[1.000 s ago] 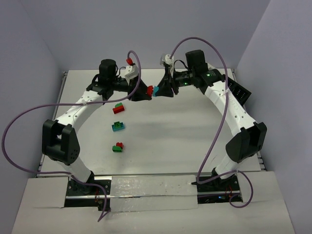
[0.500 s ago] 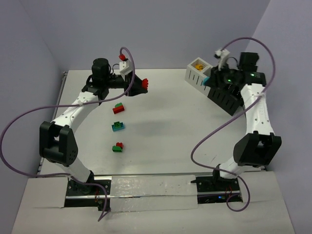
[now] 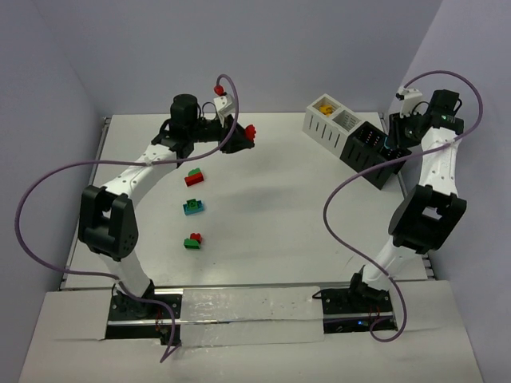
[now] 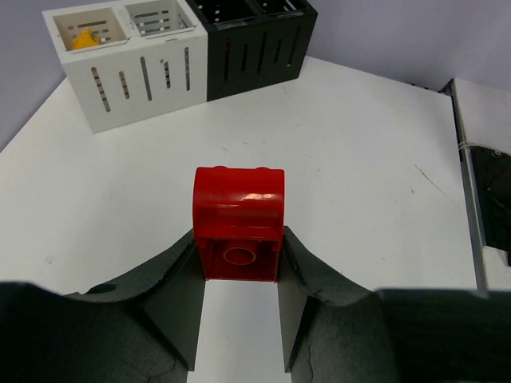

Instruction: Sort the legos into containers by color

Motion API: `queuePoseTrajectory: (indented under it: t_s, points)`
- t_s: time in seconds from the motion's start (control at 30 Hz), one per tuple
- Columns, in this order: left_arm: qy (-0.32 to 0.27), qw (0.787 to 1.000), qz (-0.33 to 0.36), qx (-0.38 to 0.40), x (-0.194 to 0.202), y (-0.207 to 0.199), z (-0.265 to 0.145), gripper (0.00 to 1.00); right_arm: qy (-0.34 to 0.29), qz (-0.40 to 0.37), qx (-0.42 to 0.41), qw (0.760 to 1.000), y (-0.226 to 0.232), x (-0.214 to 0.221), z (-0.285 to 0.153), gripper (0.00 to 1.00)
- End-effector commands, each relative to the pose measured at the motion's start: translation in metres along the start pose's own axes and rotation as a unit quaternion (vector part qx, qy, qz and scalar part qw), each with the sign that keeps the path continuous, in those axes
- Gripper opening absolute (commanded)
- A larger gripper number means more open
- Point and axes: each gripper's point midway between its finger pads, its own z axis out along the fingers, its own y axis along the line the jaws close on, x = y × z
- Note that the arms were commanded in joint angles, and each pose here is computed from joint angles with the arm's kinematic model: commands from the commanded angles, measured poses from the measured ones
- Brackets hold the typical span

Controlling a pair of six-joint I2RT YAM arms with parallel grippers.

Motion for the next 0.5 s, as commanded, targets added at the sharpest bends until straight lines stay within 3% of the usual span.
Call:
queuePoseTrajectory:
  t_s: [0.0,0.13,0.2,0.23,0.27,0.3,0.33,0.43,0.47]
  points:
    - [-0.020,0.999,0.023,-0.024,-0.028,0.008,0.001,0.00,-0.009,0.014,0.071,0.997,-0.036,-0.018,0.003,0.00]
    - [-0.018,0.999,0.021,-0.026,-0.024,0.009,0.001,0.00,0.008,0.025,0.080,0.996,-0.047,-0.012,0.021,0.00]
    - [-0.015,0.999,0.019,-0.029,-0.022,0.011,0.002,0.00,0.015,0.023,0.088,0.996,-0.053,-0.009,0.026,0.07]
    - [-0.014,0.999,0.018,-0.030,-0.021,0.011,0.003,0.00,0.019,0.023,0.090,0.995,-0.055,-0.007,0.028,0.16]
    - [-0.013,0.999,0.017,-0.029,-0.020,0.012,0.003,0.00,0.022,0.023,0.091,0.995,-0.055,-0.006,0.030,0.32]
    - [-0.012,0.999,0.019,-0.029,-0.019,0.012,0.003,0.00,0.020,0.022,0.092,0.995,-0.056,-0.007,0.029,0.33]
    - [-0.010,0.999,0.021,-0.027,-0.018,0.012,0.003,0.00,0.025,0.025,0.089,0.995,-0.055,-0.005,0.031,0.52]
    - [-0.005,0.999,0.023,-0.027,-0.013,0.012,0.003,0.00,0.018,0.032,0.073,0.997,-0.045,-0.013,0.027,0.86]
    - [-0.003,0.999,0.026,-0.026,-0.013,0.012,0.003,0.00,0.014,0.030,0.065,0.997,-0.039,-0.016,0.024,0.89]
